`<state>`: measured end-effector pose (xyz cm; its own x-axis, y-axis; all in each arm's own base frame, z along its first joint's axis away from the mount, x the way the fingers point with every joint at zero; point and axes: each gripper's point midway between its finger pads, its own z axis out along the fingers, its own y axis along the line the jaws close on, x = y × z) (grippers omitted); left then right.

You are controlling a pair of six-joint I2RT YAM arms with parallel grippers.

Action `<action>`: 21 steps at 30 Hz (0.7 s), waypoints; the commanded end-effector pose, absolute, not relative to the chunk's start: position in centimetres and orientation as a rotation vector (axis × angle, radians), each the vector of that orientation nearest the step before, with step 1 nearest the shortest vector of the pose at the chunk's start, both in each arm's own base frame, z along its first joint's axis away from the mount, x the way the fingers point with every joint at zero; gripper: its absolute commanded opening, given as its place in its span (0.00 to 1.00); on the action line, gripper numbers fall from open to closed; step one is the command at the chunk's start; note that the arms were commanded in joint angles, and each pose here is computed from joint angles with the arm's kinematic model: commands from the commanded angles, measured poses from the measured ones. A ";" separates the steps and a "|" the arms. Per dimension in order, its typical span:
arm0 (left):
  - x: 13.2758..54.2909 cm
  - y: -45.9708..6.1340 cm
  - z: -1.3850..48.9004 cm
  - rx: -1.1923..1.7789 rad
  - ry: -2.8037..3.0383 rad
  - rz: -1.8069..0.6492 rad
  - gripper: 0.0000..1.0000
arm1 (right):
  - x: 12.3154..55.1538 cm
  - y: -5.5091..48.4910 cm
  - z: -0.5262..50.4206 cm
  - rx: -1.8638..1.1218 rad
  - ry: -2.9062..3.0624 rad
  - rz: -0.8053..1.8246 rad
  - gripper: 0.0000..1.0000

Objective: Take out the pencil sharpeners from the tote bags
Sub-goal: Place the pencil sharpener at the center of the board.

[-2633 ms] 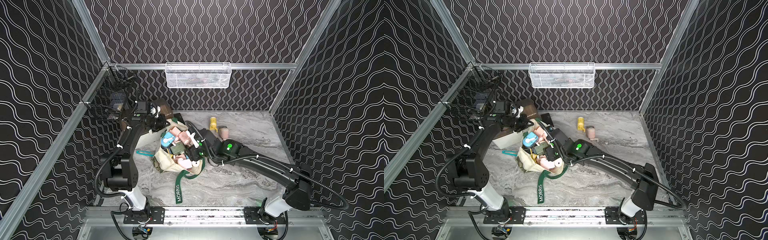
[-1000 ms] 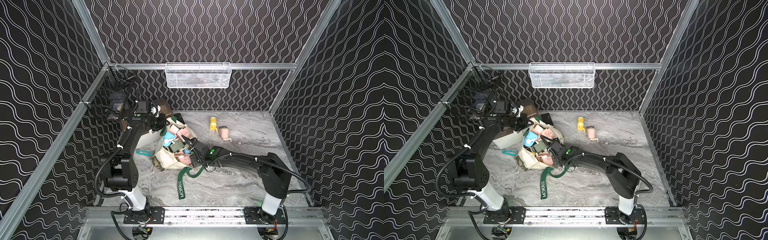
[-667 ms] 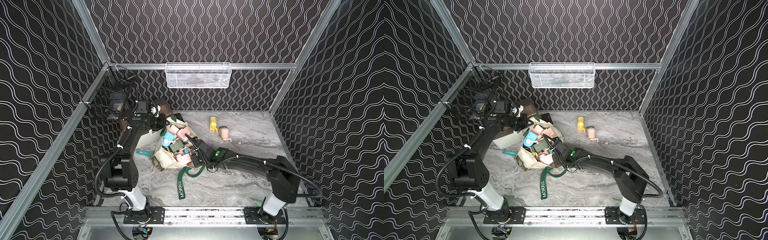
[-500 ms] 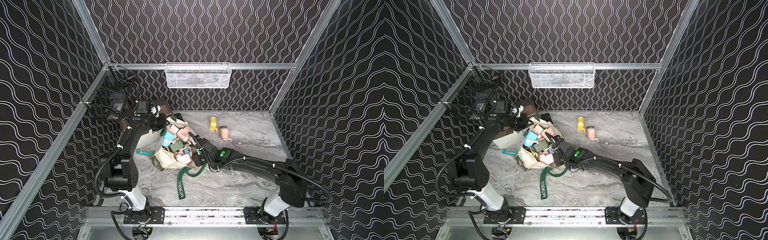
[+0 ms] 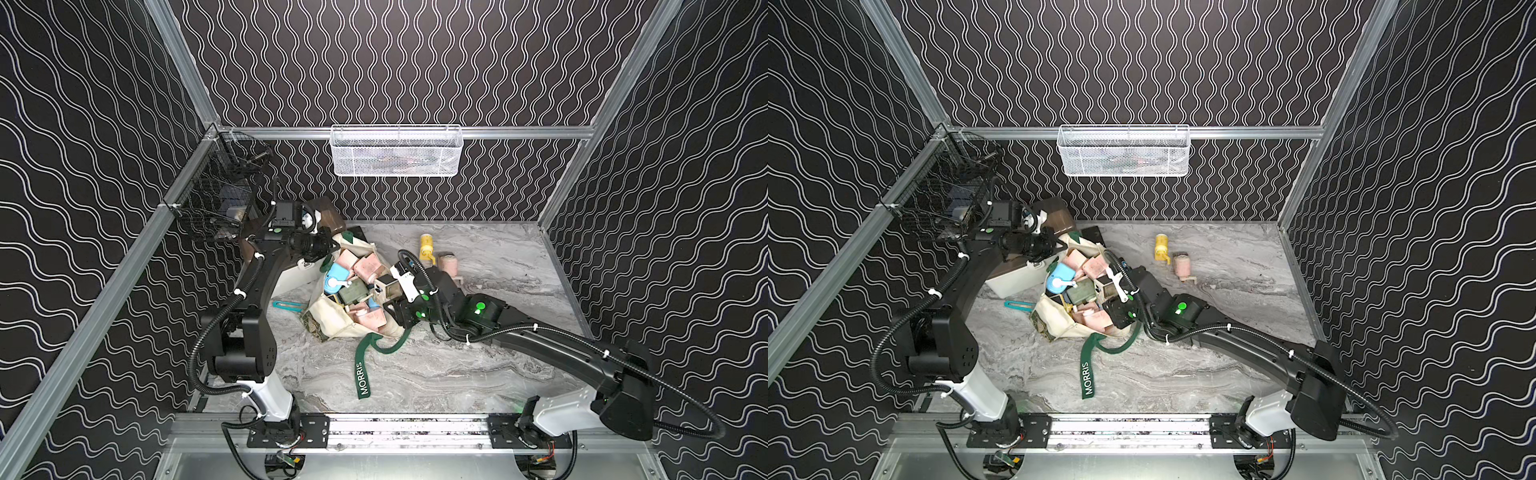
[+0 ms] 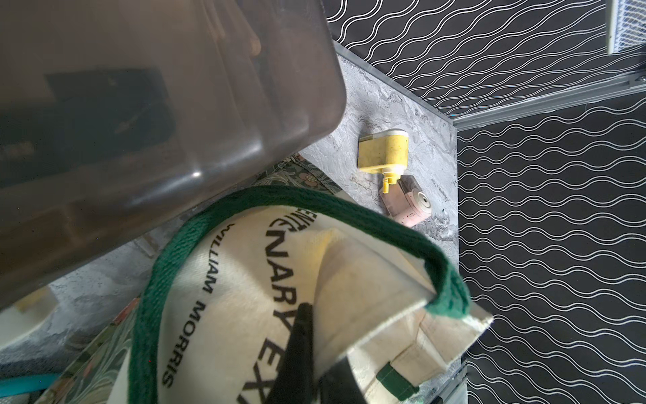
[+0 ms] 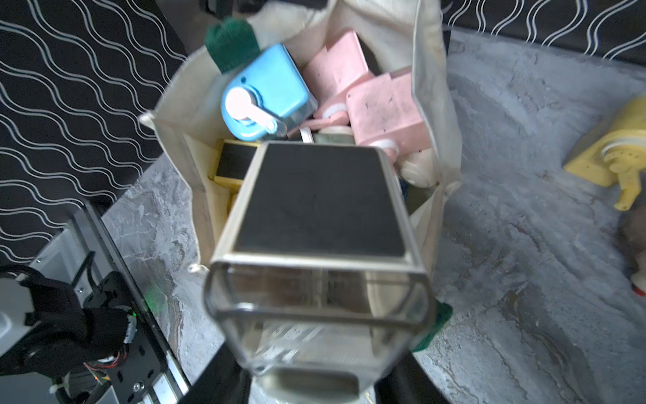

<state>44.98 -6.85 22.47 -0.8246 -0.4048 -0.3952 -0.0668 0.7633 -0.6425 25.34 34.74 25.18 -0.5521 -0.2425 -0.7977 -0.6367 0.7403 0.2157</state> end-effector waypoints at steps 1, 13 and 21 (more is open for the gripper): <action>43.9 -7.4 22.3 -0.331 2.467 -0.875 0.00 | 27.4 33.1 27.8 -0.570 2.096 0.580 0.39; 44.0 -7.4 22.4 -0.330 2.464 -0.885 0.00 | 40.5 17.5 29.8 0.072 2.052 0.427 0.38; 44.0 -7.5 22.5 -0.331 2.462 -0.892 0.00 | 46.8 8.8 24.5 0.331 2.097 0.290 0.37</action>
